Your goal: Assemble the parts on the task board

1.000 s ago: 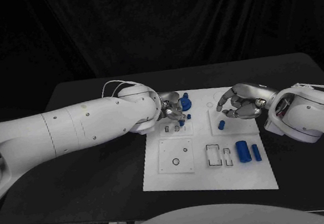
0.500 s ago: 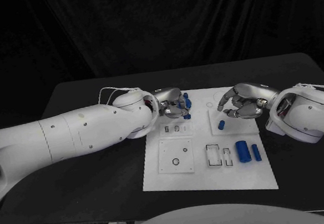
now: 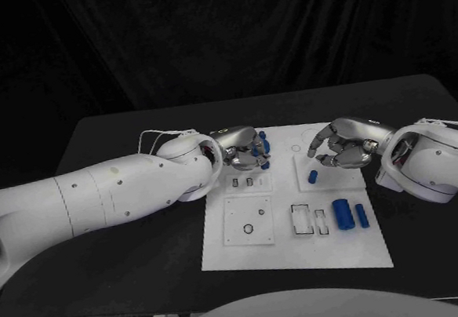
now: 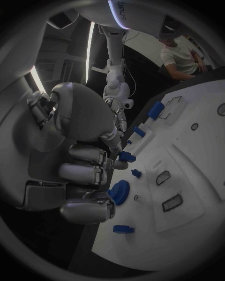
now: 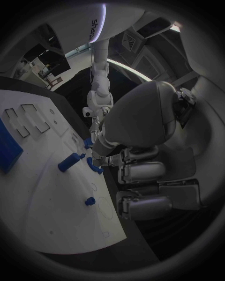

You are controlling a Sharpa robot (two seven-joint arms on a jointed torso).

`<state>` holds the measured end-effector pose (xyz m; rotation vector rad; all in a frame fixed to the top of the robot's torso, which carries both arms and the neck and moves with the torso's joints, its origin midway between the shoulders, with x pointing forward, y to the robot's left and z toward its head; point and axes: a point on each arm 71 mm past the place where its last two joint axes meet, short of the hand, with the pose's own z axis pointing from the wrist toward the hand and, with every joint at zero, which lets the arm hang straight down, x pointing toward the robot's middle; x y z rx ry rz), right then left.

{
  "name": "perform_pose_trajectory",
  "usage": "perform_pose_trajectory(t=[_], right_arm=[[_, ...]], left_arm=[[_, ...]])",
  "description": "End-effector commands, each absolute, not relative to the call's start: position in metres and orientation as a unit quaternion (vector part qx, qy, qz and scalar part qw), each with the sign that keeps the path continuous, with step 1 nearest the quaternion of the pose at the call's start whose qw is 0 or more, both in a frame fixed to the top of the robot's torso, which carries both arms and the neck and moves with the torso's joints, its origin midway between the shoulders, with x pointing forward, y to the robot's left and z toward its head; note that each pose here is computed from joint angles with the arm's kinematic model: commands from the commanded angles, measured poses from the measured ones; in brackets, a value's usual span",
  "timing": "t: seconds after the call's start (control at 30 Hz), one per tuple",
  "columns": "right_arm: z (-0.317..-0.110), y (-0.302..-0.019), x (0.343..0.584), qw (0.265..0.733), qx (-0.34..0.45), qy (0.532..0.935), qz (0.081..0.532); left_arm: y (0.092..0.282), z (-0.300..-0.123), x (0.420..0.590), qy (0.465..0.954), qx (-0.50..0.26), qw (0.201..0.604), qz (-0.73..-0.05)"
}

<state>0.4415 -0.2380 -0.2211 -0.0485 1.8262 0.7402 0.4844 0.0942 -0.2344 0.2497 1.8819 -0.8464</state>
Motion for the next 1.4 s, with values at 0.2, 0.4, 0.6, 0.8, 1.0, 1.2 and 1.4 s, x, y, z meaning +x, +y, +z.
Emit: perform_pose_trajectory(t=[0.2, 0.4, 0.6, 0.8, 1.0, 1.2, 1.4], right_arm=[[-0.219, -0.239, 0.440, 0.564, -0.021, 0.760, 0.321], [-0.219, -0.239, 0.440, 0.567, -0.022, 0.757, 0.324], [-0.219, -0.240, 0.439, 0.568, -0.021, 0.756, 0.325], [-0.219, -0.241, 0.438, 0.568, -0.021, 0.756, 0.325], [-0.220, -0.241, 0.438, 0.568, -0.021, 0.756, 0.326], [-0.221, -0.241, 0.437, 0.567, -0.020, 0.756, 0.326], [-0.221, -0.241, 0.437, 0.566, -0.020, 0.757, 0.326]], left_arm=[[0.095, -0.238, 0.482, 0.759, 0.120, 0.510, -0.387], [0.096, -0.244, 0.481, 0.760, 0.120, 0.507, -0.389], [0.096, -0.248, 0.480, 0.757, 0.120, 0.507, -0.395], [0.097, -0.253, 0.479, 0.758, 0.120, 0.504, -0.396], [0.098, -0.257, 0.477, 0.759, 0.131, 0.503, -0.392], [0.098, -0.259, 0.475, 0.750, 0.161, 0.512, -0.387], [0.098, -0.260, 0.474, 0.743, 0.169, 0.518, -0.389]])
